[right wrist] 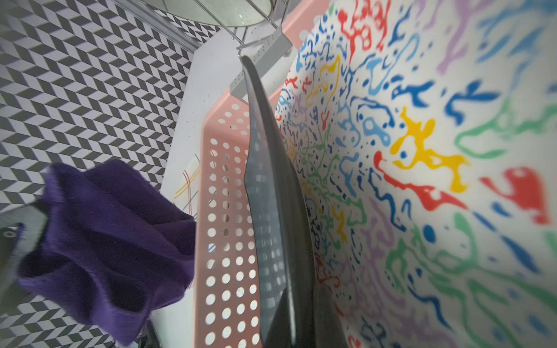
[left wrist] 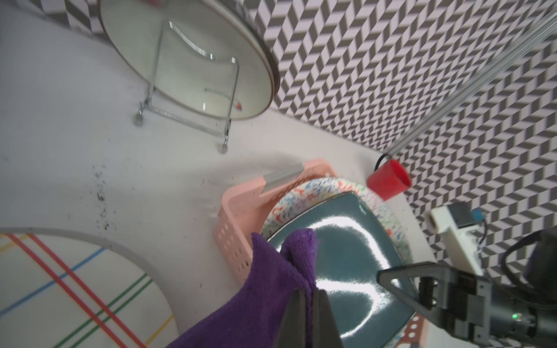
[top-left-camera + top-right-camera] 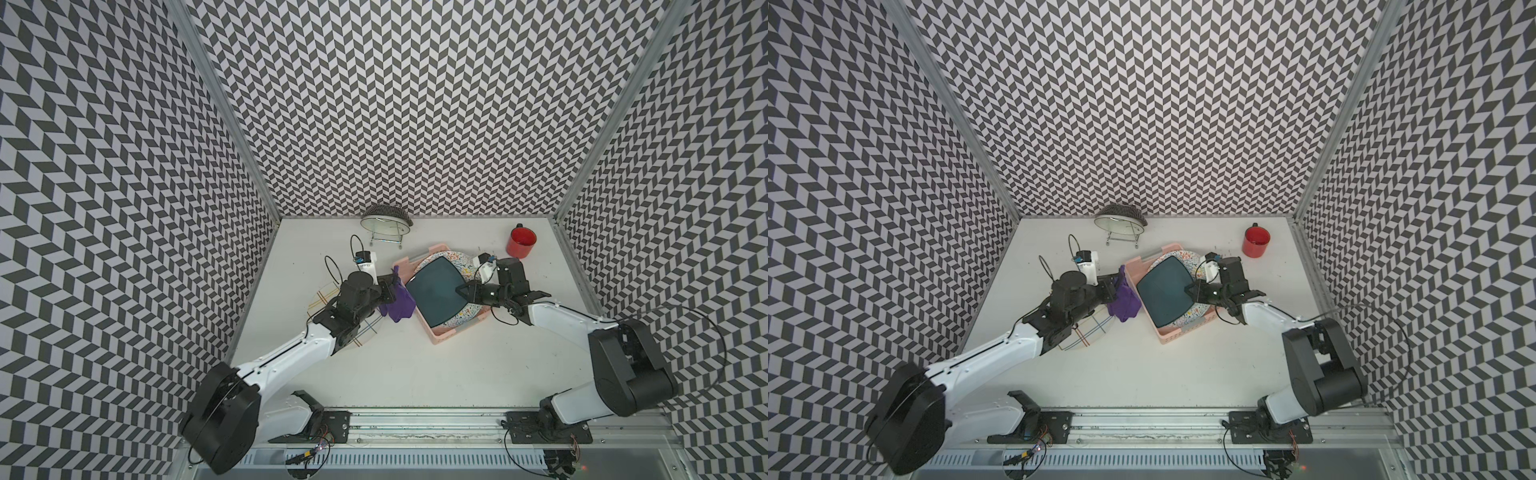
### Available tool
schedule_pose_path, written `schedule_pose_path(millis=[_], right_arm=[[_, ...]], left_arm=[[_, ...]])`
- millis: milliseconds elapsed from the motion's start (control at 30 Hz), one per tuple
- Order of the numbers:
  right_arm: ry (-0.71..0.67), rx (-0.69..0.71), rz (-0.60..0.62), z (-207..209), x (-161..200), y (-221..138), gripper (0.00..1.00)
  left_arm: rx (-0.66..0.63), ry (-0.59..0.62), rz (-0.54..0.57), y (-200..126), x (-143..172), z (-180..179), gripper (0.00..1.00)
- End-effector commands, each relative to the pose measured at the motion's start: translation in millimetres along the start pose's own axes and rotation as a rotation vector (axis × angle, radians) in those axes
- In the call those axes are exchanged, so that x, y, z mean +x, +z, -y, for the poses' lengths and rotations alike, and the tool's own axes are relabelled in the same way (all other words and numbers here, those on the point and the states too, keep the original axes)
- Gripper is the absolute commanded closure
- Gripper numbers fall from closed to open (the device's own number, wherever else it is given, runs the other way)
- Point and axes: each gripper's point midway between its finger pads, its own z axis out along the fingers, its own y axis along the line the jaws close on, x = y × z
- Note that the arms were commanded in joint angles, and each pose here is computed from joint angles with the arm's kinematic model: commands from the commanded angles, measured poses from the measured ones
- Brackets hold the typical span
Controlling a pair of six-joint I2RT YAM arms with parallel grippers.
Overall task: Wipe the wet plate dry
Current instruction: Pick up the plate from the bin, then wipe the plate with towel.
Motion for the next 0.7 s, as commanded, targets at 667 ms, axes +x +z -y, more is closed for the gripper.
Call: schedule_pose_path(millis=[667], right_arm=[[0.043,-0.721,0.392,-216,-30,-141,1.0]], left_arm=[[0.126,0.115,-0.018,33,24,91,1.0]])
